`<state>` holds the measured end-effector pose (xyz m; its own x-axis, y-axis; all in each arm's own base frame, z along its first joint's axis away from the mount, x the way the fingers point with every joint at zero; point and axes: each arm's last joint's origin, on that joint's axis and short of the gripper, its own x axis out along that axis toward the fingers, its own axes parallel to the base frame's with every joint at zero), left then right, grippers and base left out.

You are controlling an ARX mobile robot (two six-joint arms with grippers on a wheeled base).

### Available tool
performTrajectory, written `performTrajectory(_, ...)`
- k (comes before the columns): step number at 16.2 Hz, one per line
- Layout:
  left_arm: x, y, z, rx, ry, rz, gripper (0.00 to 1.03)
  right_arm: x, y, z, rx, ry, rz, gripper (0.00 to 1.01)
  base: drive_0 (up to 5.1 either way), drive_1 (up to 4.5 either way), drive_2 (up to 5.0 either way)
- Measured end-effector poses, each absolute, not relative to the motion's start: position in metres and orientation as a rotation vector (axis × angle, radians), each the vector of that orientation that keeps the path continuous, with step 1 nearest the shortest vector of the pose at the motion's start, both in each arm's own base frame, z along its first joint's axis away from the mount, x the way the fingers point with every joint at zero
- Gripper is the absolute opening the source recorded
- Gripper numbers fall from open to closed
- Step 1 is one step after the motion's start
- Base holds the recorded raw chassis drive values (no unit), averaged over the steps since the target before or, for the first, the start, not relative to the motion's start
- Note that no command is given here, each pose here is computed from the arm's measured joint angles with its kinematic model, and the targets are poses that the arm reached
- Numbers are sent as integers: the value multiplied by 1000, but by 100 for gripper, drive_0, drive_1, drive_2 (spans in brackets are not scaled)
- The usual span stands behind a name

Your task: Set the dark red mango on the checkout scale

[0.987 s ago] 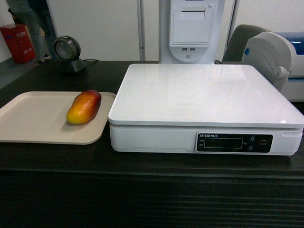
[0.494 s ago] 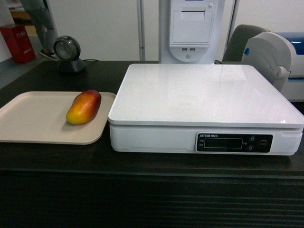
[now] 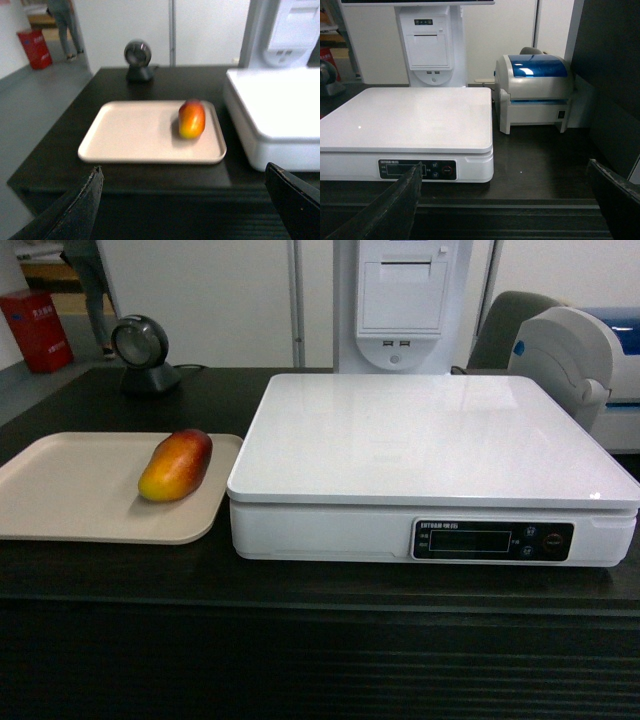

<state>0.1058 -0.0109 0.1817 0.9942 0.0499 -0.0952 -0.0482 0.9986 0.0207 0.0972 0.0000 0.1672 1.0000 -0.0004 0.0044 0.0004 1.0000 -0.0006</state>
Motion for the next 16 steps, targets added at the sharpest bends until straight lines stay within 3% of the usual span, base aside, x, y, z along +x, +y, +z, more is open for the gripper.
performTrajectory(2, 122, -12, 221, 4, -25, 19, 98, 97, 0, 167, -1, -5, 0, 98, 0, 0, 0)
performTrajectory(4, 138, -11, 208, 29, 40, -68, 98, 97, 0, 167, -1, -4, 0, 98, 0, 0, 0)
performTrajectory(6, 165, -6, 205, 32, 114, -103, 98, 97, 0, 167, -1, -3, 0, 98, 0, 0, 0)
performTrajectory(7, 188, -9, 212, 28, 120, -174, 98, 97, 0, 167, -1, -4, 0, 98, 0, 0, 0)
performTrajectory(8, 223, -10, 231, 29, 86, -187, 98, 97, 0, 167, -1, -5, 0, 98, 0, 0, 0)
performTrajectory(11, 259, -11, 243, 31, 101, -196, 98, 97, 0, 167, -1, -4, 0, 98, 0, 0, 0)
performTrajectory(16, 295, -13, 230, 21, 202, -222, 98, 97, 0, 167, -1, -4, 0, 98, 0, 0, 0)
